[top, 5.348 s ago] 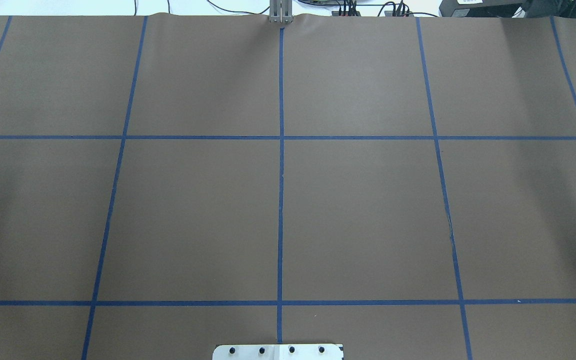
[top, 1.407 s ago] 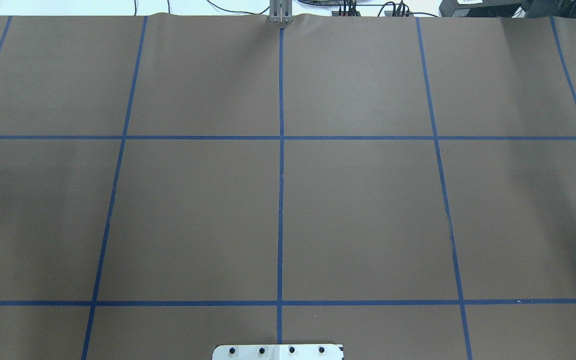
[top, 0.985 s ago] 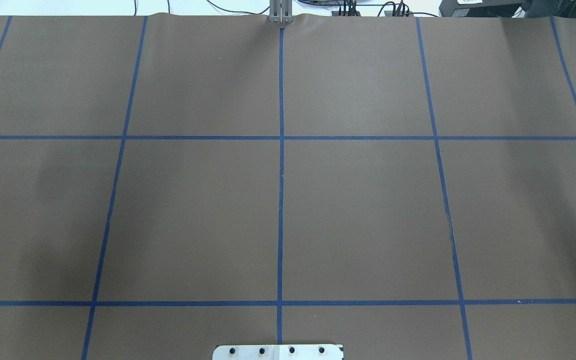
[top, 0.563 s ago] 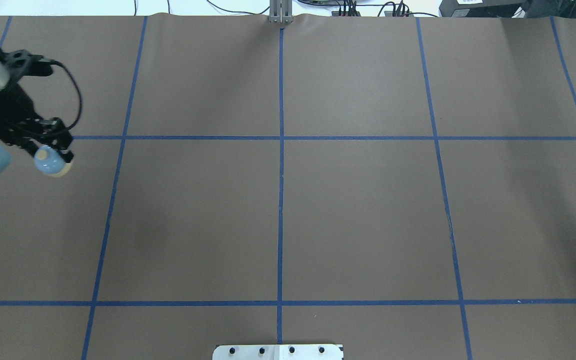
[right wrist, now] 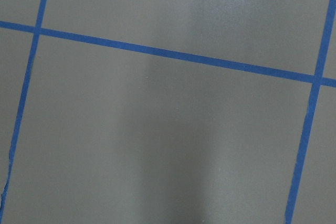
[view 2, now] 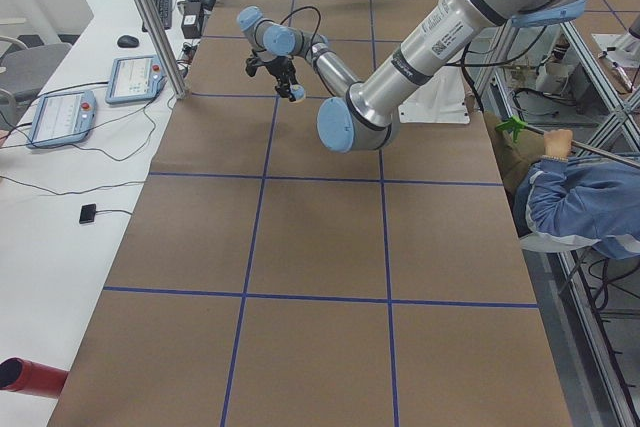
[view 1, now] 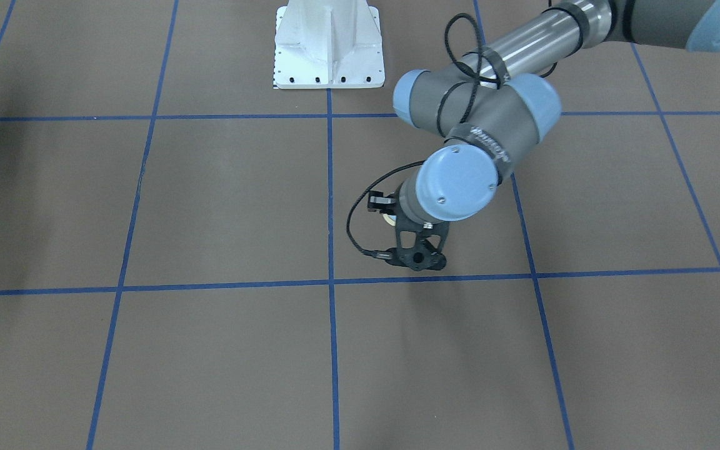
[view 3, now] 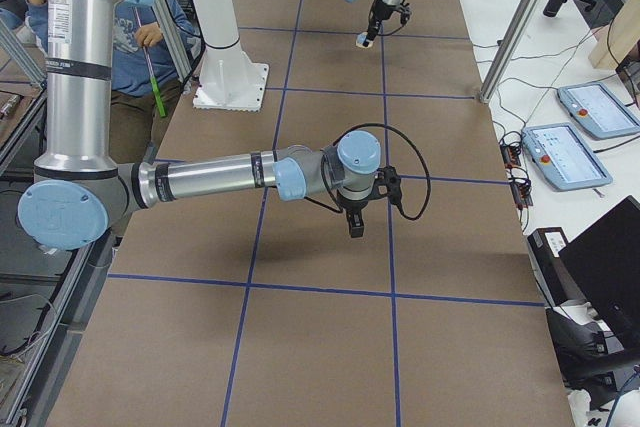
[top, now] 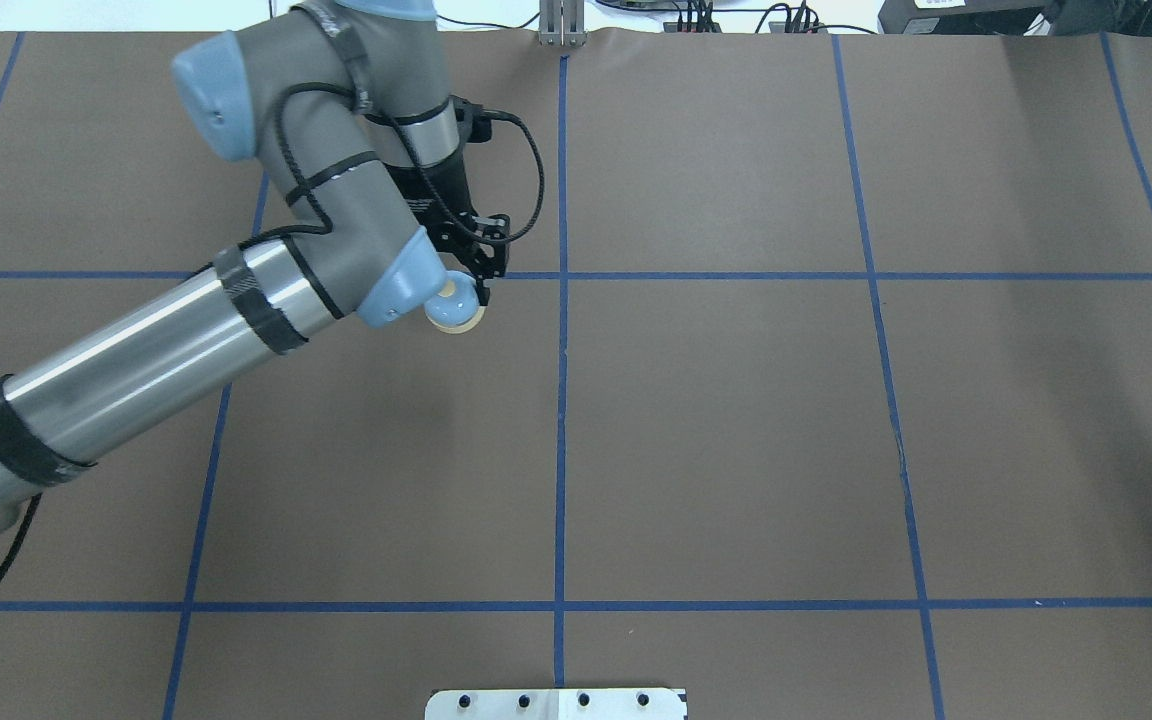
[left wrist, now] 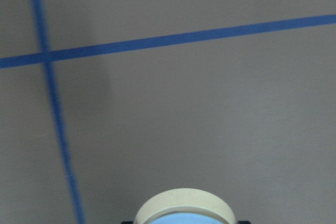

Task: Place and press bell with both arms
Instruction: 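Carry the blue bell with the left gripper toward the table center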

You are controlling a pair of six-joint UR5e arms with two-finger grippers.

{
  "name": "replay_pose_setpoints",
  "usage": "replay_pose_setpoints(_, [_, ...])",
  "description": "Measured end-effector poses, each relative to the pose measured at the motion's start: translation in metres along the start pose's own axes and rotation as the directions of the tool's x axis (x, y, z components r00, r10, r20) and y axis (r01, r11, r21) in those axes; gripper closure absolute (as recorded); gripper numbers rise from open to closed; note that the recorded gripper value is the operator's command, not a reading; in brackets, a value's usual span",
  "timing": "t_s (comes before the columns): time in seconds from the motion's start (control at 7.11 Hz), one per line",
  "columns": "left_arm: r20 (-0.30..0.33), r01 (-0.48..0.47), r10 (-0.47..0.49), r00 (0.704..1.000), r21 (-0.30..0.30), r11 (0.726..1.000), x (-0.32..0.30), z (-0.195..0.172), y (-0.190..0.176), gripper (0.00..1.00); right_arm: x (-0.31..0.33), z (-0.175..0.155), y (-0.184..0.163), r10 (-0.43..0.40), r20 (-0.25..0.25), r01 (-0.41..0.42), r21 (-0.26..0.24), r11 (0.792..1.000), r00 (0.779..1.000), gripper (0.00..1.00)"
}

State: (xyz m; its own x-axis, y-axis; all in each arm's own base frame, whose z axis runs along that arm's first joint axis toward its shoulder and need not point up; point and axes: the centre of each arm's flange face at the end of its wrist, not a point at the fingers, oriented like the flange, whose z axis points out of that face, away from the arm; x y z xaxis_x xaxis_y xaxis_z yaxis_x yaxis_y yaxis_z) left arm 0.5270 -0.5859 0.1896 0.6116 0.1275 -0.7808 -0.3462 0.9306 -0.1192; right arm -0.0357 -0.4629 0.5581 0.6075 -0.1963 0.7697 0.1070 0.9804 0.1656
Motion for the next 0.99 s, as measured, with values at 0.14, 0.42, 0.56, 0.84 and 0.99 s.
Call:
replay_pose_setpoints(0.14, [0.0,-0.006,0.006,1.0,0.011,1.0,0.025,0.023,-0.009,1.0,-0.003,0.002,-0.001,0.007,0.002,-0.007,-0.003,1.0,1.0,0.01])
replay_pose_setpoints(0.42, [0.009,0.007,-0.007,1.0,0.012,1.0,0.053,0.056,-0.019,1.0,-0.007,0.005,-0.002,0.009,0.004,-0.009,-0.009,1.0,1.0,0.01])
replay_pose_setpoints(0.56, [0.015,0.015,-0.015,1.0,0.005,1.0,0.06,0.067,-0.017,1.0,-0.009,0.006,-0.002,0.009,0.005,-0.009,-0.012,1.0,1.0,0.01])
replay_pose_setpoints(0.84, [0.024,0.035,-0.035,0.999,-0.002,0.999,0.074,0.079,-0.016,0.99,-0.012,0.009,-0.003,0.015,0.008,-0.015,-0.018,1.0,1.0,0.01])
replay_pose_setpoints(0.99, [0.022,0.049,-0.049,0.999,0.004,0.999,0.08,0.083,-0.017,0.96,-0.013,0.01,-0.003,0.016,0.008,-0.015,-0.017,1.0,1.0,0.01])
